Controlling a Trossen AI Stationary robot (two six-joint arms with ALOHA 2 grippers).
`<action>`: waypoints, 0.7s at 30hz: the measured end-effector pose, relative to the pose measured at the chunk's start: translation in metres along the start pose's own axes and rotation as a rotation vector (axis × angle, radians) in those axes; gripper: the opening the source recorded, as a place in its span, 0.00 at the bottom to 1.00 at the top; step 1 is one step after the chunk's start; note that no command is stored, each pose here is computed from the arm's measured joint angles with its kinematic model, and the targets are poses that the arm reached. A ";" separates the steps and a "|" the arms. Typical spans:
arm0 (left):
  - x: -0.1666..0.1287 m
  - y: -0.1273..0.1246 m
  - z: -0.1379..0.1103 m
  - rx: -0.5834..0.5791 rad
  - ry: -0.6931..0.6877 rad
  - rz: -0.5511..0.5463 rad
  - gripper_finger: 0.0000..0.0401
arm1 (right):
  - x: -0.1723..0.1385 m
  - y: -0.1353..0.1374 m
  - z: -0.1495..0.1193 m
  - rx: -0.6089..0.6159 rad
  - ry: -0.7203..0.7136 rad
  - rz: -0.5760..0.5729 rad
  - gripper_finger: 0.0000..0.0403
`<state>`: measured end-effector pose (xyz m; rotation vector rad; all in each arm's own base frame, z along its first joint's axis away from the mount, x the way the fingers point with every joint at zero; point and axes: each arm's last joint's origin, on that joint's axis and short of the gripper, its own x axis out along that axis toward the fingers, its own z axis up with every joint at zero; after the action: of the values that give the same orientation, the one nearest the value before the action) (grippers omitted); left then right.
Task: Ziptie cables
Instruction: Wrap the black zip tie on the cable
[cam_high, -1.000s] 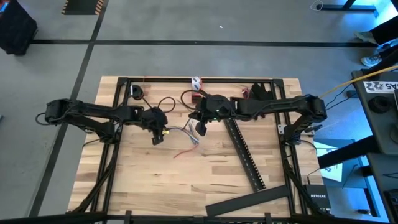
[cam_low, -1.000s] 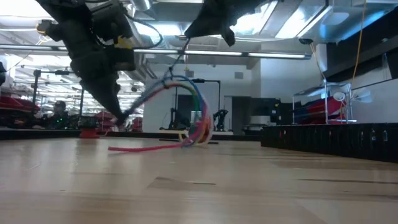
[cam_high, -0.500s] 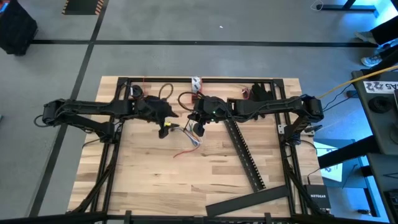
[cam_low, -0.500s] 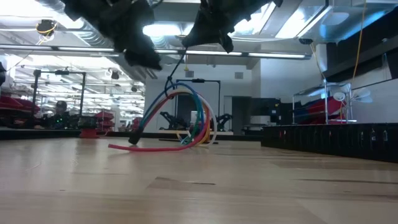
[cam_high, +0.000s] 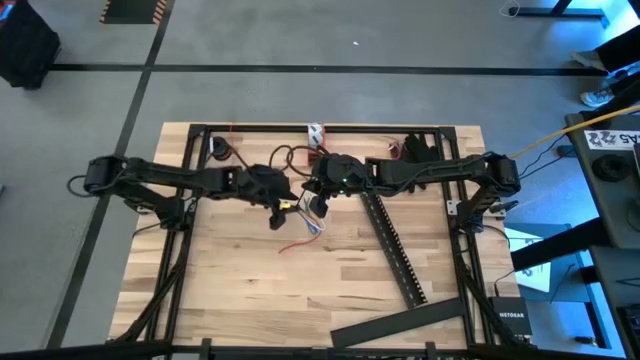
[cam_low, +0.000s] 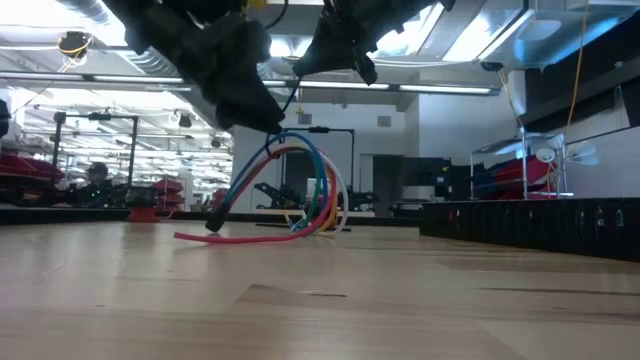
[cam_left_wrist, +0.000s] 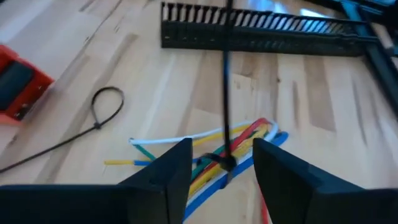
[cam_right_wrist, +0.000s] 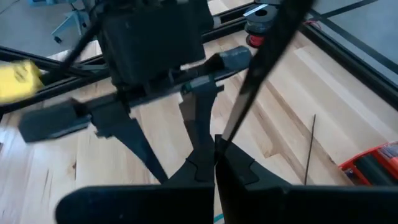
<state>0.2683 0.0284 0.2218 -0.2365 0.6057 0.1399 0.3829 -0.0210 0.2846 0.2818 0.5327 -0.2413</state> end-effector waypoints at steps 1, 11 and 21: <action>0.001 0.000 -0.001 -0.001 0.003 0.014 0.38 | 0.000 0.000 0.000 0.000 0.000 0.000 0.00; 0.013 -0.002 -0.008 0.005 0.041 0.049 0.03 | 0.000 -0.001 0.000 -0.027 -0.012 -0.051 0.00; 0.026 -0.012 -0.022 -0.008 0.090 0.052 0.03 | -0.022 0.007 0.034 -0.150 -0.059 -0.064 0.00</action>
<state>0.2799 0.0125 0.1917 -0.2360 0.7010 0.1824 0.3821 -0.0225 0.3252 0.1119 0.4993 -0.2695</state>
